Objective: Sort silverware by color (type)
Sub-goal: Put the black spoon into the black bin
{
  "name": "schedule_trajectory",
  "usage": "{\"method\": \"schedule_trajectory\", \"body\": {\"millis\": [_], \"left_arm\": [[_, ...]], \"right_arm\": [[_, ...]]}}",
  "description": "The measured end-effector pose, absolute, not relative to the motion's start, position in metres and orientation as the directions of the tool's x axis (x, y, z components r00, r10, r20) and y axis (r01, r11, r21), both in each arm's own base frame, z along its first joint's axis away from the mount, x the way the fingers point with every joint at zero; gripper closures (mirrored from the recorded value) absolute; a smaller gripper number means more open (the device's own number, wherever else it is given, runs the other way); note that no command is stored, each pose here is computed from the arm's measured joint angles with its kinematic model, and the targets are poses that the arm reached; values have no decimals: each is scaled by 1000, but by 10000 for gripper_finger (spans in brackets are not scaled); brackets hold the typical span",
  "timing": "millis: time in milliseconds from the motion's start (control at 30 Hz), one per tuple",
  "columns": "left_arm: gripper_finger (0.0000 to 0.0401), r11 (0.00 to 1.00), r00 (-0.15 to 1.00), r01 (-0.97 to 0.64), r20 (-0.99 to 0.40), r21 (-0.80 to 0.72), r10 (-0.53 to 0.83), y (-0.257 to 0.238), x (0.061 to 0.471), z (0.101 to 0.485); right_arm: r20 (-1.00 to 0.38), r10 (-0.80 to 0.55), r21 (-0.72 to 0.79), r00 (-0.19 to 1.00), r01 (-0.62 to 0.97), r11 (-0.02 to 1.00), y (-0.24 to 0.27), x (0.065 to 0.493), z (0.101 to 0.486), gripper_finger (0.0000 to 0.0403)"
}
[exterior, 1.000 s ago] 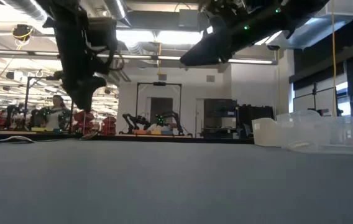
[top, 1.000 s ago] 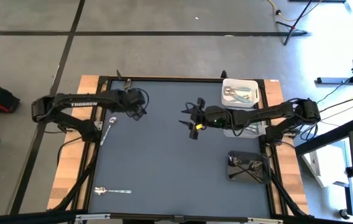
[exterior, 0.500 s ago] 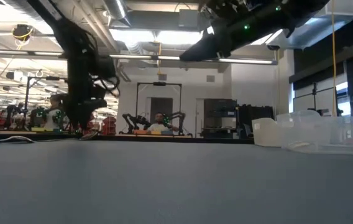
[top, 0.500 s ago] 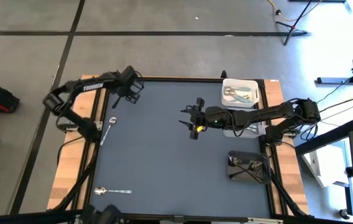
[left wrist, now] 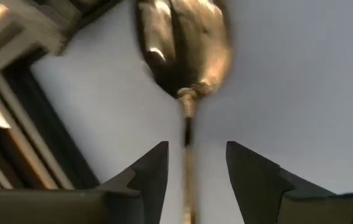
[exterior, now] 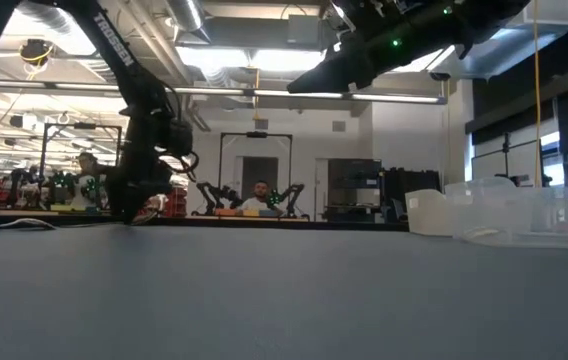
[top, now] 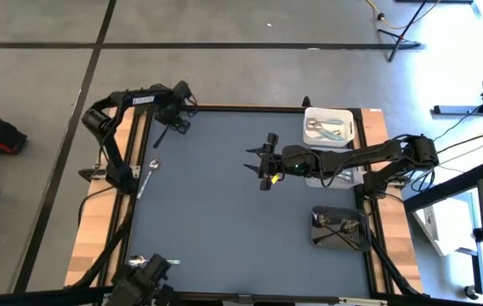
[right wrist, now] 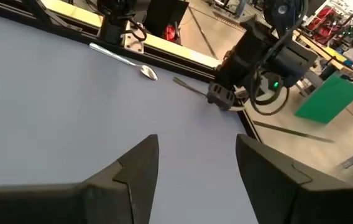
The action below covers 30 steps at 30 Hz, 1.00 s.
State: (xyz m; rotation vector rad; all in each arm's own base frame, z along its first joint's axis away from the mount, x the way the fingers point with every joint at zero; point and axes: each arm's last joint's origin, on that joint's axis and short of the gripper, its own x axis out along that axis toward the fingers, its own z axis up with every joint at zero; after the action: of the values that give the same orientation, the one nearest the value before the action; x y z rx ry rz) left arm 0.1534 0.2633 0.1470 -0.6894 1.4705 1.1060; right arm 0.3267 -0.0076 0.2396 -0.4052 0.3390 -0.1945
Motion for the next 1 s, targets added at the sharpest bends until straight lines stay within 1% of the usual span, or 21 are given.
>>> {"method": "schedule_trajectory", "body": {"millis": [100, 233, 333, 433, 567, 600, 667, 733, 833, 933, 1000], "left_arm": [[256, 386, -231, -882, -962, 270, 144, 270, 154, 145], [271, 415, -273, -866, -959, 280, 78, 274, 157, 140], [287, 453, -270, -852, -961, 264, 52, 276, 161, 137], [319, 549, -225, -812, -974, 196, 16, 275, 165, 133], [378, 566, -208, -808, -978, 167, -8, 275, 165, 130], [387, 564, -202, -810, -979, 160, -13, 275, 164, 130], [390, 565, -202, -810, -979, 158, -14, 274, 165, 130], [391, 578, -217, -796, -976, 178, 2, 272, 168, 132], [393, 612, -263, -749, -962, 253, 75, 261, 178, 141], [394, 648, -205, -718, -967, 255, 154, 245, 193, 165], [394, 668, -141, -699, -965, 254, 220, 233, 203, 185]], "right_arm": [[-282, -251, -417, 926, 117, 901, -8, 327, 240, 198], [-278, -251, -416, 927, 119, 901, -7, 327, 240, 198], [-273, -251, -416, 929, 121, 901, -7, 327, 241, 198], [-257, -251, -414, 933, 129, 901, -7, 327, 242, 198], [-254, -249, -412, 935, 128, 902, -7, 328, 243, 198], [-257, -249, -412, 934, 127, 902, -7, 327, 242, 198], [-264, -248, -412, 932, 124, 903, -7, 327, 241, 198], [-268, -248, -409, 931, 124, 904, -7, 327, 241, 198], [-274, -247, -383, 930, 130, 915, -7, 327, 241, 198], [-286, -215, -326, 934, 116, 938, -6, 327, 239, 198], [-269, -244, -316, 932, 154, 936, -7, 327, 241, 198]]}}
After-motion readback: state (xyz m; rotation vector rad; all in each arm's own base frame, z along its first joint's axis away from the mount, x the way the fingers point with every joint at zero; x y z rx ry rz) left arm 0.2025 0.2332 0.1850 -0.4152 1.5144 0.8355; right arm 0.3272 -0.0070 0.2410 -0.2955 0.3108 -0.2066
